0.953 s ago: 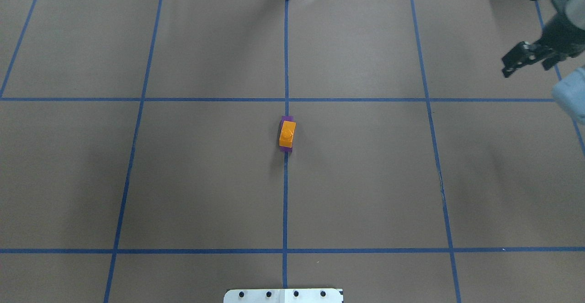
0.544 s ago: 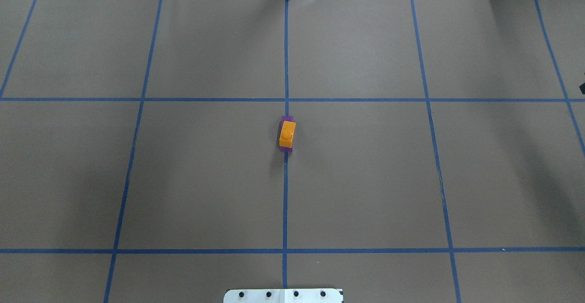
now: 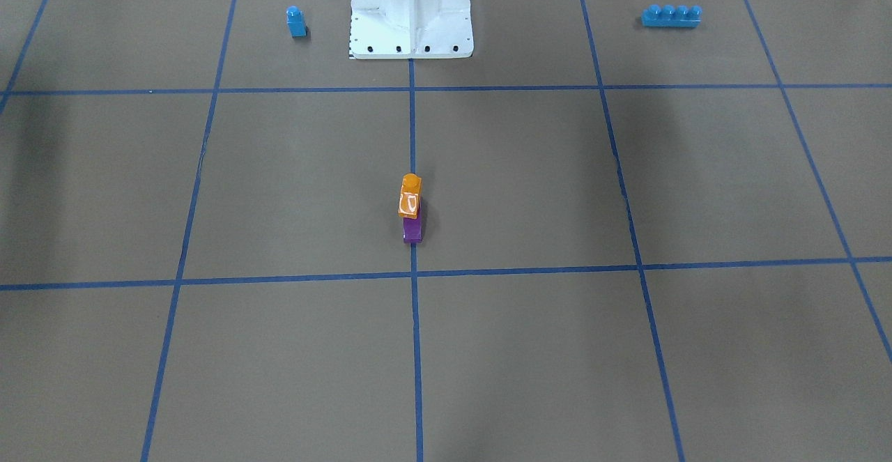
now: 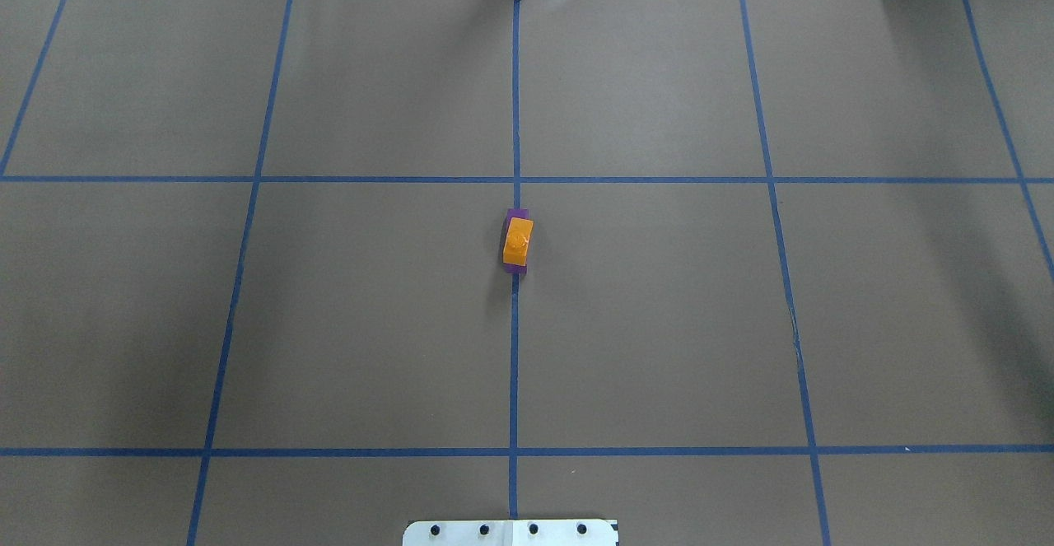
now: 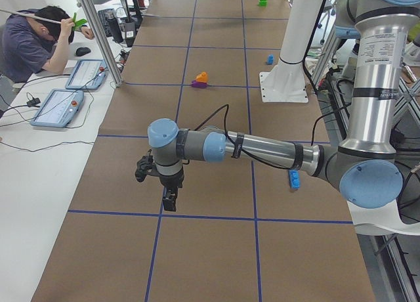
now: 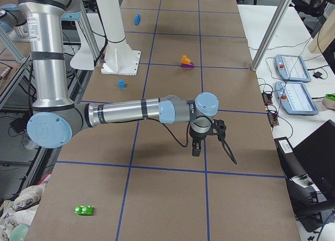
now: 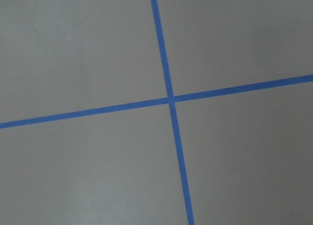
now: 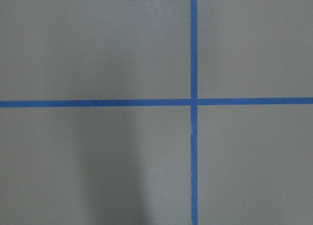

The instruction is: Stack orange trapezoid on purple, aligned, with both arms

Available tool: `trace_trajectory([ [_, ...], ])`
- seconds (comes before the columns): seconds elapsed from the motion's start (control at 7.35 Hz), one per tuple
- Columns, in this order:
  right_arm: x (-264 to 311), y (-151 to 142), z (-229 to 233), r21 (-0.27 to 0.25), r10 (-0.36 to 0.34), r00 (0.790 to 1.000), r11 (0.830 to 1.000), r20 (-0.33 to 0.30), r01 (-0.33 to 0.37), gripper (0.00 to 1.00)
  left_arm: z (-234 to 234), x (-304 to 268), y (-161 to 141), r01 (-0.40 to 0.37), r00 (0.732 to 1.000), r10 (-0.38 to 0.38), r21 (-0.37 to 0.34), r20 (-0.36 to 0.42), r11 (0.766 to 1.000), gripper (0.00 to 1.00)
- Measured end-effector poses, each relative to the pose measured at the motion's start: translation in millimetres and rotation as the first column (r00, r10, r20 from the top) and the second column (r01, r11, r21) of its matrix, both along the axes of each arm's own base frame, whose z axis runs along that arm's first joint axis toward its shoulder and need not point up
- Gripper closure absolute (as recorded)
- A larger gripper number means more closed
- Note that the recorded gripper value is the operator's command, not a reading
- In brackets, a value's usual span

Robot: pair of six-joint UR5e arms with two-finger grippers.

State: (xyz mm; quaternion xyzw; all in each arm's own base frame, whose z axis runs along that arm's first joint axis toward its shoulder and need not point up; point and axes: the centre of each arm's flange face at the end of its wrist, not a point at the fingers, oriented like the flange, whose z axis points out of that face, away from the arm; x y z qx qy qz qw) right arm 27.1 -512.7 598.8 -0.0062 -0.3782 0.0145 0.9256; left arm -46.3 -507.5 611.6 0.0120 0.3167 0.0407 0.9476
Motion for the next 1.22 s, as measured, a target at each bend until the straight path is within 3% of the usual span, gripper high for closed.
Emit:
trace_trajectory([
  [0.41,15,15,16,-0.007,0.001,0.999,1.0,0.049,-0.001,0.0,21,-3,7,-0.045,0.995,0.045,-0.001,-0.084,0.999,0.0],
  [1.22,34,25,14,0.018,0.018,0.998,1.0,0.057,-0.019,0.0,23,-15,8,-0.042,0.994,0.043,0.015,-0.104,0.999,0.0],
])
